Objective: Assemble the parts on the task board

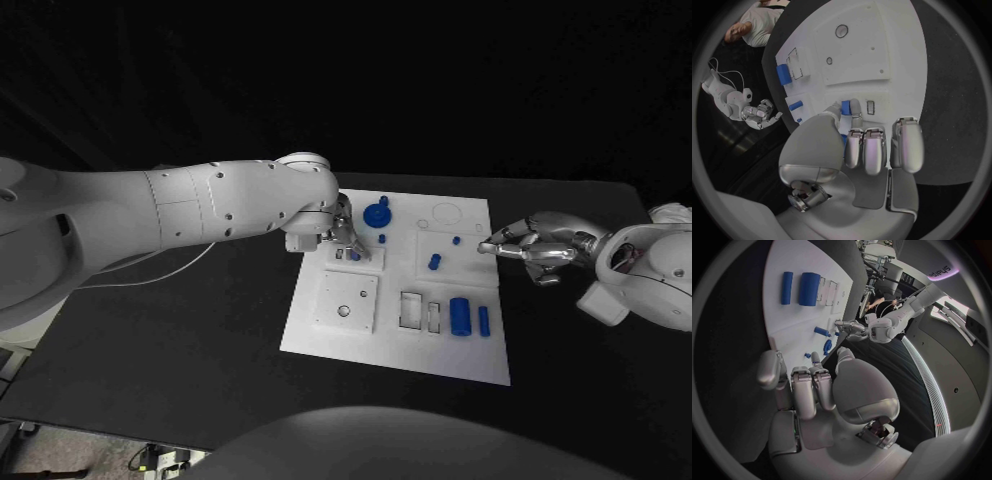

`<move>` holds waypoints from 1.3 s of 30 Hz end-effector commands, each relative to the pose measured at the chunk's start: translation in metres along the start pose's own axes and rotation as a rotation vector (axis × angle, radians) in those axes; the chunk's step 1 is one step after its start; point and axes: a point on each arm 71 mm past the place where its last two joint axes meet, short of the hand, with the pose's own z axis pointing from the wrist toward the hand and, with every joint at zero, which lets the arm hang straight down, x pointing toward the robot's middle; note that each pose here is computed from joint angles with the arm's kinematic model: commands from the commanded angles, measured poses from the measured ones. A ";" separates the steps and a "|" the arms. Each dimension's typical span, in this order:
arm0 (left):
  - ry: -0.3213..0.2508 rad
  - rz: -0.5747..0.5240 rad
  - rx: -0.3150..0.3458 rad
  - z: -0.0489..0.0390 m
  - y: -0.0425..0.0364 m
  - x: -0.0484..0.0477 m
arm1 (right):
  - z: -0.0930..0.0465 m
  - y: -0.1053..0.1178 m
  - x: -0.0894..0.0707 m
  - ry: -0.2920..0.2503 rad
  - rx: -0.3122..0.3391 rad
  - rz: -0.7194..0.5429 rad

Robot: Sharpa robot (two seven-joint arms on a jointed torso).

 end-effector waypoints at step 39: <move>-0.019 -0.029 -0.098 0.0024 0.0116 -0.0016 | 0.000 -0.004 0.003 0.028 0.011 0.004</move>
